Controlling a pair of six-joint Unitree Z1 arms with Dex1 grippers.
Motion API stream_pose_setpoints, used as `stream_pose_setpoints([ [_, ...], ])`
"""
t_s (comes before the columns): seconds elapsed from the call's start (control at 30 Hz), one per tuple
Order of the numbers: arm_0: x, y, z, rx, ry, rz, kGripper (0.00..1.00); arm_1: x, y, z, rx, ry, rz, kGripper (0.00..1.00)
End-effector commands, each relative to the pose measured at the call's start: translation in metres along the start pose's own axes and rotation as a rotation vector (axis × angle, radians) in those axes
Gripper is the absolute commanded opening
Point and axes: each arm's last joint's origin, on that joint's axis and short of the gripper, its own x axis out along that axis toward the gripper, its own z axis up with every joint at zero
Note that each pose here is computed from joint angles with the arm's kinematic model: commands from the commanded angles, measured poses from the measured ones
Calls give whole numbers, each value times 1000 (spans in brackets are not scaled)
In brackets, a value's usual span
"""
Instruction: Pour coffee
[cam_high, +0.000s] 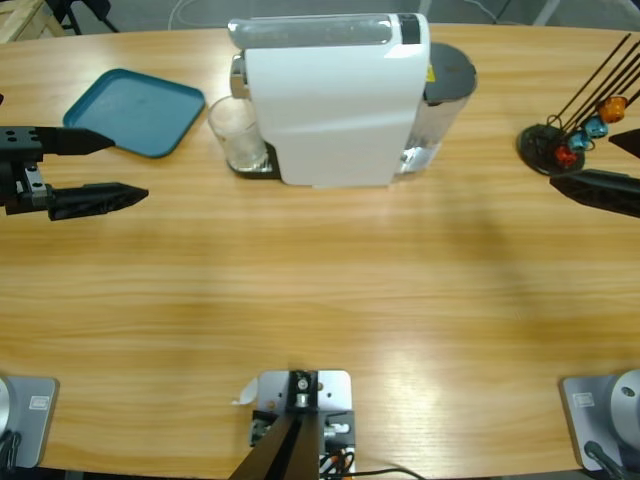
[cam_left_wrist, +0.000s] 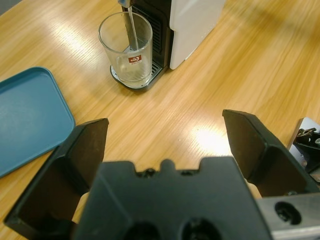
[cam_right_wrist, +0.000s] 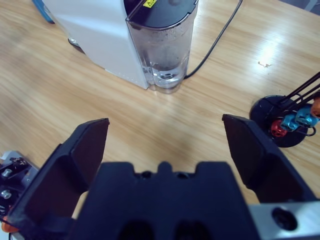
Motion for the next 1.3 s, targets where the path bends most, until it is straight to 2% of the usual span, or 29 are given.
stream_pose_setpoints([
  [0.03, 3, -2, -11, -21, 29, 4, 1000, 6, -4, -14, 31, 34, -40, 1000],
  [1.3, 7, -3, -11, -15, 39, -7, 1000, 12, -4, -13, 32, 51, -41, 1000],
])
